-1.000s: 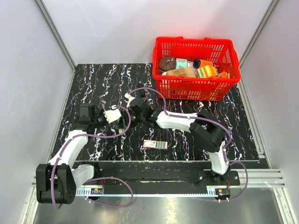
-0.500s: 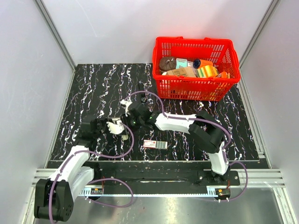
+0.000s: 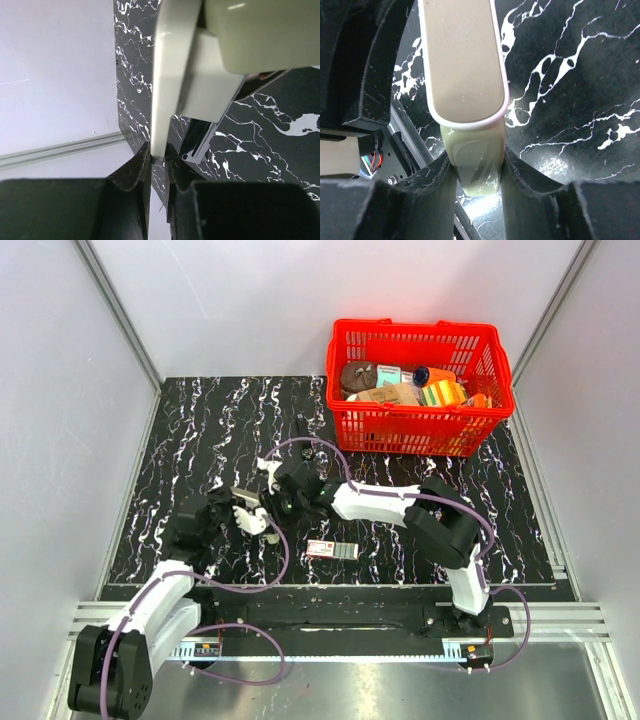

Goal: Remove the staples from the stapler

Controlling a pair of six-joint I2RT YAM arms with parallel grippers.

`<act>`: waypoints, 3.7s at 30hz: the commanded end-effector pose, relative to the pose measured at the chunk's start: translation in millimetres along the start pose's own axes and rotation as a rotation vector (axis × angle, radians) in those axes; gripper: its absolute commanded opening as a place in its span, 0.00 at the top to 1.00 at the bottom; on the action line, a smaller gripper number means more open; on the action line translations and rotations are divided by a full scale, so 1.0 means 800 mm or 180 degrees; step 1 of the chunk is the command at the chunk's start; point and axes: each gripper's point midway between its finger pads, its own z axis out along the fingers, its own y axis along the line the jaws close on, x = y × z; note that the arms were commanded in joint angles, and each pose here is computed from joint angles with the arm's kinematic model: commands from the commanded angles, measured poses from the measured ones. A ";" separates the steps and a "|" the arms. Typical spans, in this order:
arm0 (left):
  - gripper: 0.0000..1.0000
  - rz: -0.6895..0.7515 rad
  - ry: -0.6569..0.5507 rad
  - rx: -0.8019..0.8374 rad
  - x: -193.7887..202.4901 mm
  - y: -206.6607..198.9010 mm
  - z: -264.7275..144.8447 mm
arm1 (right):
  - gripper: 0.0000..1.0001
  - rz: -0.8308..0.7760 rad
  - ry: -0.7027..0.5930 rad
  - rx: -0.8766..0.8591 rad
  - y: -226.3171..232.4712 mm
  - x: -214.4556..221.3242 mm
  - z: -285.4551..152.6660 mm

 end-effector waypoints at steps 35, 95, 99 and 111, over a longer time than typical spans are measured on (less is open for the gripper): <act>1.00 -0.2755 -0.0380 0.1951 -0.116 -0.005 -0.069 | 1.00 0.0476 -0.0547 -0.0360 0.043 -0.087 -0.059; 1.00 -0.2136 0.0333 0.0401 -0.044 0.079 -0.041 | 0.44 0.0738 -0.0272 -0.0443 -0.004 -0.042 -0.034; 1.00 -0.2189 0.0441 0.0291 -0.036 0.080 -0.038 | 0.41 0.0782 -0.0279 -0.0443 -0.008 -0.039 -0.035; 1.00 -0.2436 0.0936 0.0385 -0.015 0.051 -0.030 | 0.35 0.0811 -0.0540 -0.0326 -0.020 -0.054 -0.065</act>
